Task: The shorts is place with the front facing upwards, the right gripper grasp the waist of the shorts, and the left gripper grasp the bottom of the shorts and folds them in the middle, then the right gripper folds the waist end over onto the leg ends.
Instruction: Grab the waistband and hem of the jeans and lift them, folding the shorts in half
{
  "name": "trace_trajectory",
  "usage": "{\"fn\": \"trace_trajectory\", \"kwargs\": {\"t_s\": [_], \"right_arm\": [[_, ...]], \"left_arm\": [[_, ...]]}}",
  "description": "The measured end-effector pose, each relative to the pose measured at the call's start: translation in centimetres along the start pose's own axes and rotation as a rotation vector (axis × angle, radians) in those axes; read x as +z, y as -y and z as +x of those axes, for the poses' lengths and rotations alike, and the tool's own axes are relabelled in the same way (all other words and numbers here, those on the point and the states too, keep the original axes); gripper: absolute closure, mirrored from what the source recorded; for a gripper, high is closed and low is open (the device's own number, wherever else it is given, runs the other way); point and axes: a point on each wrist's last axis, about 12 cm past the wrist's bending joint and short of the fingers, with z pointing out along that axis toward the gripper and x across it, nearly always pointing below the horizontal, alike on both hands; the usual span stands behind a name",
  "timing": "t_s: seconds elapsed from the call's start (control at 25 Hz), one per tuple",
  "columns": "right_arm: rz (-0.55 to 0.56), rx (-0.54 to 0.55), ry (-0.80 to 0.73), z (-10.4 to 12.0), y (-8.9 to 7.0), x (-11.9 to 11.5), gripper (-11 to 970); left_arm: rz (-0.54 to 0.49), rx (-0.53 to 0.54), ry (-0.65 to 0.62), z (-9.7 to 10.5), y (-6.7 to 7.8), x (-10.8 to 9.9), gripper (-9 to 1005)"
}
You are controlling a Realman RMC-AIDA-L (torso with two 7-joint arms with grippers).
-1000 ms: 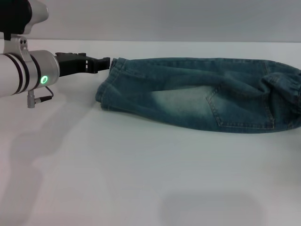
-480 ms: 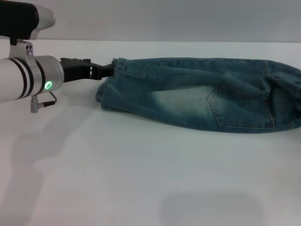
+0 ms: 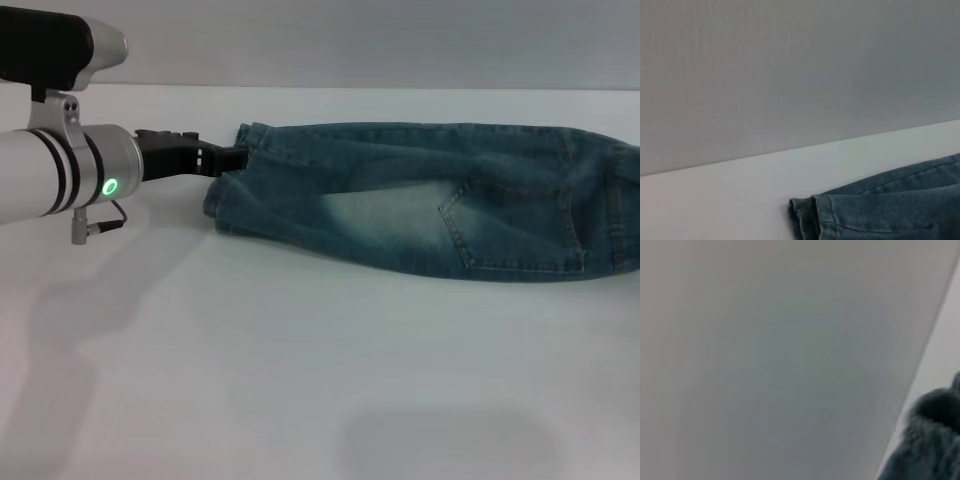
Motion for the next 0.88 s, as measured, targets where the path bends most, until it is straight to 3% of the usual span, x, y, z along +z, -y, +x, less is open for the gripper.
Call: {"fn": "trace_trajectory", "kwargs": {"t_s": [0.2, 0.4, 0.64, 0.88], "right_arm": [[-0.04, -0.027, -0.028, 0.5, -0.8, 0.4, 284], [0.027, -0.025, -0.052, 1.2, 0.0, 1.6, 284], [0.083, -0.034, -0.018, -0.2, 0.3, 2.5, 285], [0.12, -0.07, -0.007, -2.4, -0.7, 5.6, 285]], "left_arm": [[0.003, 0.005, -0.012, 0.0, 0.1, 0.4, 277], [0.002, 0.005, -0.012, 0.0, 0.1, 0.5, 278], [-0.002, 0.001, -0.01, 0.0, 0.0, 0.5, 278], [-0.008, -0.004, -0.011, 0.2, -0.2, 0.5, 278]]}}
